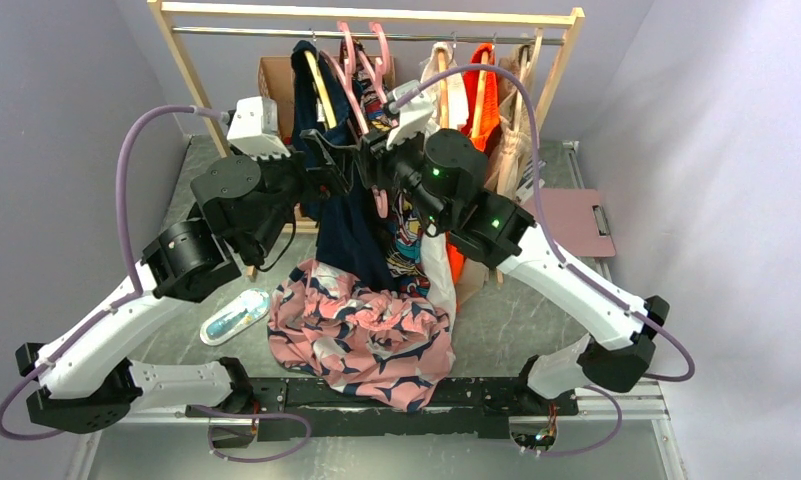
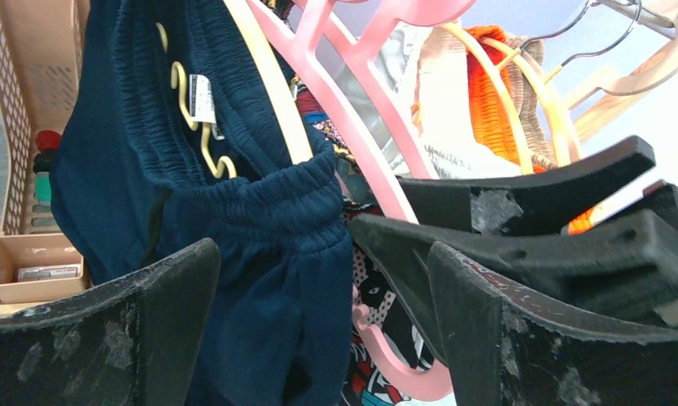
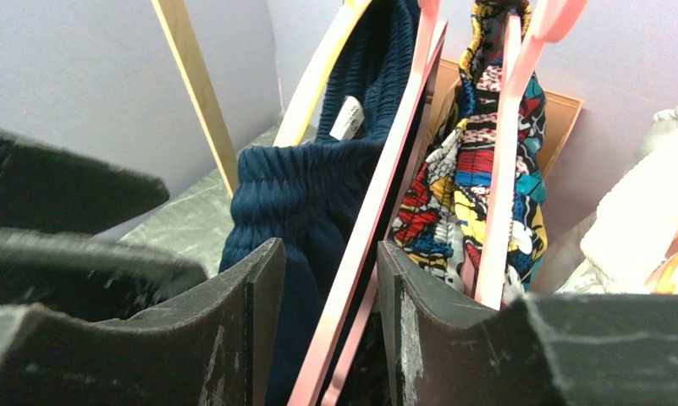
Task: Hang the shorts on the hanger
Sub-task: Pick up the hanger from the clothesline.
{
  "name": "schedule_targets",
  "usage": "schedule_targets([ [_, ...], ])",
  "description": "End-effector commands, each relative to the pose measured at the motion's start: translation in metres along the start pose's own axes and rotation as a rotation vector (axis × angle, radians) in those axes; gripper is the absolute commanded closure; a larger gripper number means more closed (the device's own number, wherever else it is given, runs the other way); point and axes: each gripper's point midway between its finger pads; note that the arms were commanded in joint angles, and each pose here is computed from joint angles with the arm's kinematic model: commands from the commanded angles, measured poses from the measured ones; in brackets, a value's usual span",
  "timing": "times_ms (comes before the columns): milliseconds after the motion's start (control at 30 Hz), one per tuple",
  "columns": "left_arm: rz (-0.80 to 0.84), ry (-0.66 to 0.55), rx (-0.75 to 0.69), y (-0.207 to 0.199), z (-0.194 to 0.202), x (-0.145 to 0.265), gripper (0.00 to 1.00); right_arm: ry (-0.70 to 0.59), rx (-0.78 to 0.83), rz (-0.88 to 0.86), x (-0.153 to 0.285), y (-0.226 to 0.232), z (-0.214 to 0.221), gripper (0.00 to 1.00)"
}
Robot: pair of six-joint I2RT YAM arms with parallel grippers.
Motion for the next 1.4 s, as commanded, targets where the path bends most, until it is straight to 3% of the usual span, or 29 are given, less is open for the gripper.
schedule_targets([
  [0,-0.022,-0.002,-0.006,0.008,0.001,0.004,0.04,0.042,-0.012,0.082,-0.010,-0.008,0.006,0.52],
  [600,-0.029,0.032,0.036,0.030,0.022,0.027,0.05,0.027,-0.007,0.219,-0.050,-0.030,0.005,0.60],
  [867,-0.025,0.046,0.048,0.033,0.032,0.030,0.05,-0.068,-0.043,0.166,-0.049,-0.030,-0.020,1.00],
  [1367,-0.021,0.066,0.049,0.029,0.043,0.026,0.05,-0.303,0.082,0.159,-0.036,-0.043,-0.027,1.00],
])
Point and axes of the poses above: each gripper's point midway between its finger pads, its own x axis back along the fingers, its own y axis along the line the jaws close on, z = x × y, and after that the axes turned 11 degrees about -x, right-handed
